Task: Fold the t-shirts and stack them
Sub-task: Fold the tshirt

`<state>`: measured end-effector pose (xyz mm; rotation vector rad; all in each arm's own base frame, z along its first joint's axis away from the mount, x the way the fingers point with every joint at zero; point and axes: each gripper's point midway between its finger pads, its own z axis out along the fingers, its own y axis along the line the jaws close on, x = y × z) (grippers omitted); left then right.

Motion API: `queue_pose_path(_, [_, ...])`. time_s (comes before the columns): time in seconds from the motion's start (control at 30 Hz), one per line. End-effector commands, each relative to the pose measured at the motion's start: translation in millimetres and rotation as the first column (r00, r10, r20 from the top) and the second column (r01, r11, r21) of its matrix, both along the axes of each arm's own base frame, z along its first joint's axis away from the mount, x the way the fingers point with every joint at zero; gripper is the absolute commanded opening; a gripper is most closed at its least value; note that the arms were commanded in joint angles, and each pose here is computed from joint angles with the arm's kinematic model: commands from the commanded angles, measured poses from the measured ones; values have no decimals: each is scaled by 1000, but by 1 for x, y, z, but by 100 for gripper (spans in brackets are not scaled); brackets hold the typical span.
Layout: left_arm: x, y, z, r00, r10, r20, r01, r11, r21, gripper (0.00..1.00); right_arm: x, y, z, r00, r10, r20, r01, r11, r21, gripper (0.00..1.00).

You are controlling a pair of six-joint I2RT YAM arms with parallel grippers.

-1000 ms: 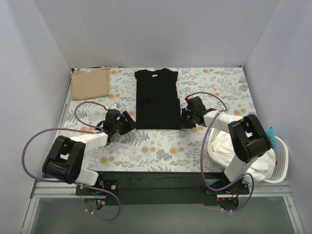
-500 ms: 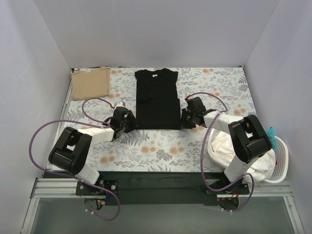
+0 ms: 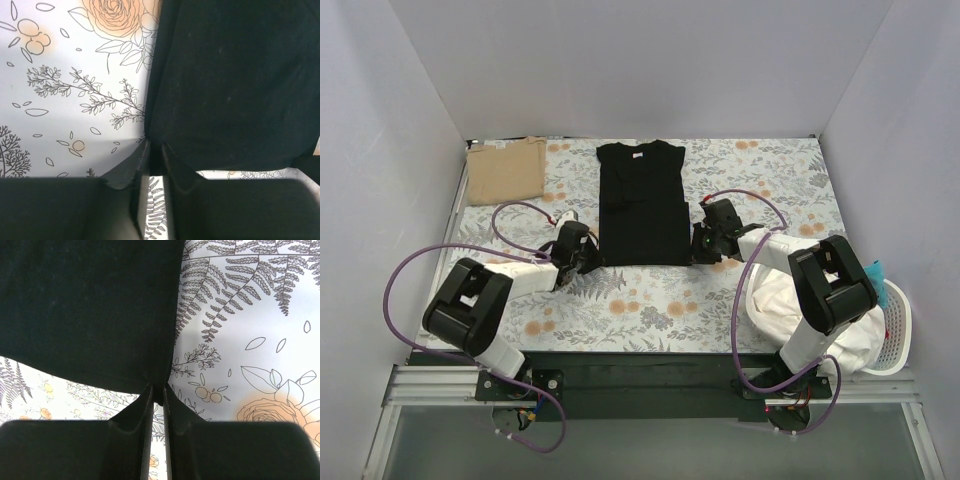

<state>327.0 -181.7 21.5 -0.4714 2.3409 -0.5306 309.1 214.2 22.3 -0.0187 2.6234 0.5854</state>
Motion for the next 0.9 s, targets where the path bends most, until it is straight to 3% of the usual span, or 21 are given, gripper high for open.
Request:
queue_pose_path(0.0, [-21,9,-25,995,-2,-96,8,998,67,9,-13,-5,-4,1000,5,-28,-5,1000,-28,15])
queue_pose_path(0.03, [-22,9,-24,996,-9,-91,14,998,64,0,-13,-5,-5,999,6,-33,-7,1000,-28,11])
queue_pose_path(0.13, [-21,5,-19,997,-33,-66,37,998,45,0,-15,-4,-4,999,19,-35,-20,999,-27,1])
queue_pose_path(0.33, [-13,-12,28,991,-119,59,119,993,-1,0,-15,-4,17,1000,30,9,-29,1000,-10,1])
queue_pose_path(0.6, [-32,-8,77,975,-142,168,148,989,-27,0,-33,-11,49,997,43,65,-42,999,-15,1])
queue_pose_path(0.87, [-71,-2,84,977,-162,138,171,983,-60,0,-69,-22,73,992,51,116,-49,999,-17,1])
